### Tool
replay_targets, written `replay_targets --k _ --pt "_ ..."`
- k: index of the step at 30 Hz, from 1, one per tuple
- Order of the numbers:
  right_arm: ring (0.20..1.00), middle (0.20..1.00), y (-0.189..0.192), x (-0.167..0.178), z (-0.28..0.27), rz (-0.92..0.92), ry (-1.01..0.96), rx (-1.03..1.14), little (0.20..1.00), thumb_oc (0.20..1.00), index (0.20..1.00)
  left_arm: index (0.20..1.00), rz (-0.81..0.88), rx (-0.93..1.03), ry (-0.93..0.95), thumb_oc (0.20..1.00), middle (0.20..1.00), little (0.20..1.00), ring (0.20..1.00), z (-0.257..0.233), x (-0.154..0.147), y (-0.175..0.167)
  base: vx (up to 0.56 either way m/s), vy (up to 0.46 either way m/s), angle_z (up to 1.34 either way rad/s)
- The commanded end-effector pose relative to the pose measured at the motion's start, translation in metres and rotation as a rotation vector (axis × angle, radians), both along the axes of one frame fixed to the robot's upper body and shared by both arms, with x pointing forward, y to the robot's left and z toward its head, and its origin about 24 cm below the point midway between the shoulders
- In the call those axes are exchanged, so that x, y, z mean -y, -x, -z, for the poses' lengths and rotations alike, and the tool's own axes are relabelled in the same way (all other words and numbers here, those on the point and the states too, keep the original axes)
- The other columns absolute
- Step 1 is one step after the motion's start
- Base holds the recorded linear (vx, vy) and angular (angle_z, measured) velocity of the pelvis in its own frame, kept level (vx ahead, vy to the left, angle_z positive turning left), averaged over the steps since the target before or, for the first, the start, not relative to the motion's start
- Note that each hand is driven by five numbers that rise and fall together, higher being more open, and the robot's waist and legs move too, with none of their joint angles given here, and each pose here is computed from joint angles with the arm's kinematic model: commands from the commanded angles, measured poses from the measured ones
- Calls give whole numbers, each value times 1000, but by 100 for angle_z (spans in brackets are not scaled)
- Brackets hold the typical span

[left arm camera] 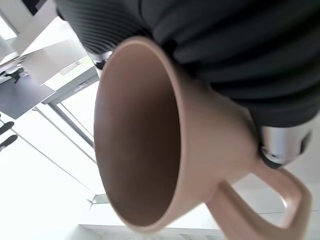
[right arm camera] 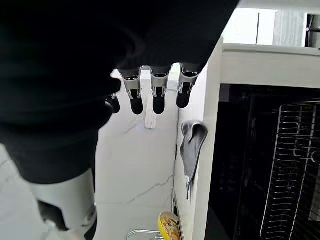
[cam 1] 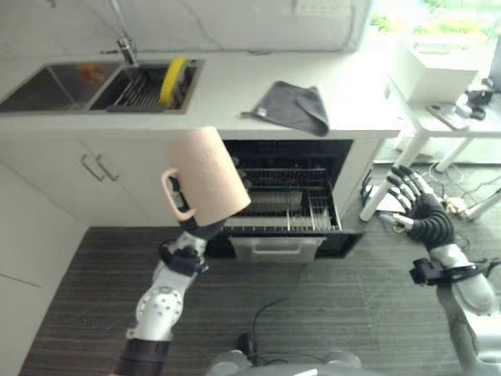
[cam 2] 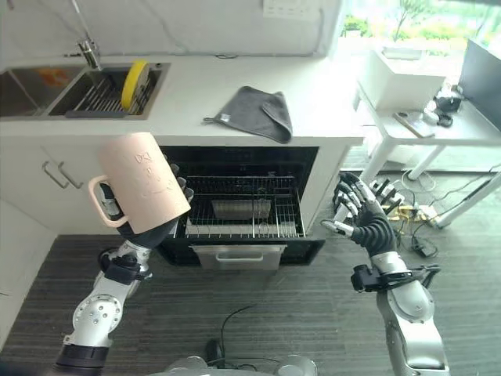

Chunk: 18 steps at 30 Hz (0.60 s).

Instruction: Place the dishes in the dishwasher.

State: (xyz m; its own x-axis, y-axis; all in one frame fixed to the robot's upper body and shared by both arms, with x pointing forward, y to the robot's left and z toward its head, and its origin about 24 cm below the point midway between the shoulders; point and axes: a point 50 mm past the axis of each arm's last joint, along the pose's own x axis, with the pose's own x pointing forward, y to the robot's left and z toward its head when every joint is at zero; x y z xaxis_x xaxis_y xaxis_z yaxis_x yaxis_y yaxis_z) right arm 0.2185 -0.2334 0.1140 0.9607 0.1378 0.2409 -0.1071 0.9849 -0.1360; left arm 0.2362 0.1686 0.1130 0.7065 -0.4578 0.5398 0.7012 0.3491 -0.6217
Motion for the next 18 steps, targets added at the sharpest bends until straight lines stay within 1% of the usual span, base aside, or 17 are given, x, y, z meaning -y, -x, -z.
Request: replay_targets --k 1,6,9,13,18 --pt "1000 1000 -8 6 -21 49 -13 123 1000 1000 1000 200 22 134 -37 200 200 200 200 -27 8 6 173 -175 15" --pt "1000 1000 -11 -5 -14 59 -48 121 1000 1000 1000 200 27 133 -70 200 200 200 200 -24 10 5 263 -289 19" --pt "1000 1000 -14 -8 -14 33 -57 127 1000 1000 1000 200 7 135 -83 200 200 200 200 -22 5 5 193 -366 12" --pt "1000 1000 -17 -5 -17 32 -56 127 1000 1000 1000 200 5 117 -50 200 200 200 200 -23 7 5 181 -356 -11" --pt "1000 1000 -17 2 -25 42 -12 148 1000 1000 1000 200 18 114 -1 200 200 200 200 -20 12 12 143 -218 -7"
